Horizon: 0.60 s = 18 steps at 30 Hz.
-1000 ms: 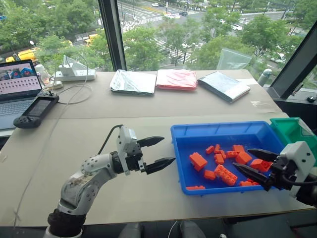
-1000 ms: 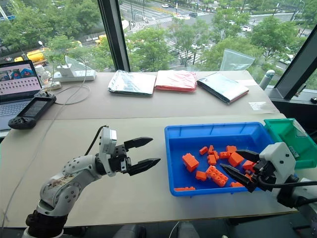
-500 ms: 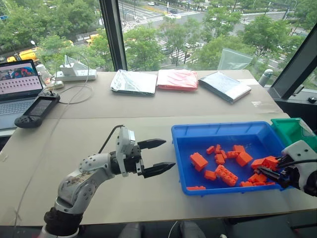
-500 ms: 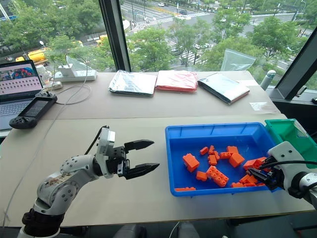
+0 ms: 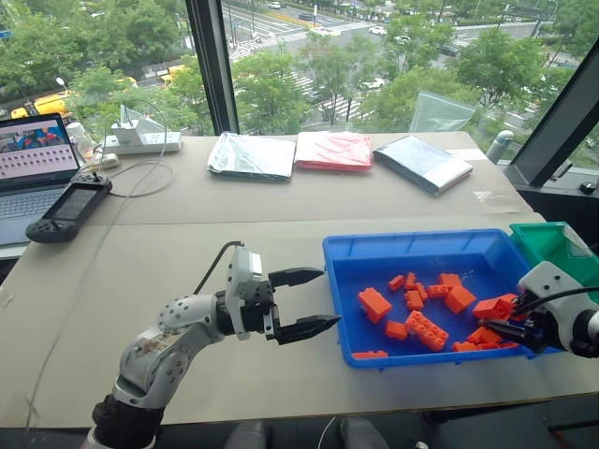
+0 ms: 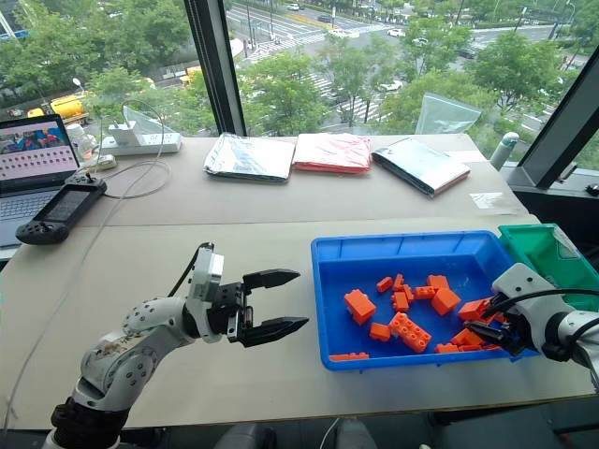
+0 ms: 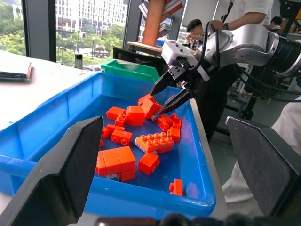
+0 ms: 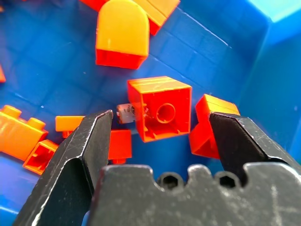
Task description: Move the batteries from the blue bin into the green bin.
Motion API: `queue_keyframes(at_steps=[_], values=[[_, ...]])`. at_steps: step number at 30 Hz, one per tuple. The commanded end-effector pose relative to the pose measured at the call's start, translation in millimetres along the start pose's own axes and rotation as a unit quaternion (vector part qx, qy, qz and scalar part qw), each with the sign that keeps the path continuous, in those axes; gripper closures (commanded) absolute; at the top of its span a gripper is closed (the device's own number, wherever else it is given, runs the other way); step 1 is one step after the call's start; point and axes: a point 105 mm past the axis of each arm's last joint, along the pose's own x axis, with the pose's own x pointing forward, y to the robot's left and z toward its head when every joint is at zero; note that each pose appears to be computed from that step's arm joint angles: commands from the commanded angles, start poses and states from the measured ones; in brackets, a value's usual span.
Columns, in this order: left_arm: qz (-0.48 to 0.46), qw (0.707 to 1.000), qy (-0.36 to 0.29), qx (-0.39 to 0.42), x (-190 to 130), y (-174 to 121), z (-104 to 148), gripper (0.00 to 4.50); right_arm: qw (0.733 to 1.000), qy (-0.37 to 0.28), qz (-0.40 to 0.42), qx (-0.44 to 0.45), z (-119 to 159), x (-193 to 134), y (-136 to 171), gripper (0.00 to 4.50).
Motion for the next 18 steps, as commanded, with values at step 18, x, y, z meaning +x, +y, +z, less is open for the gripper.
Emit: queue_keyframes(at_steps=[18], values=[[0.012, 1.000, -0.014, 0.014, 0.1, -5.8, 4.8, 0.00, 0.996, 0.027, 0.073, -0.053, 6.7, 13.1, -12.9, 0.71]])
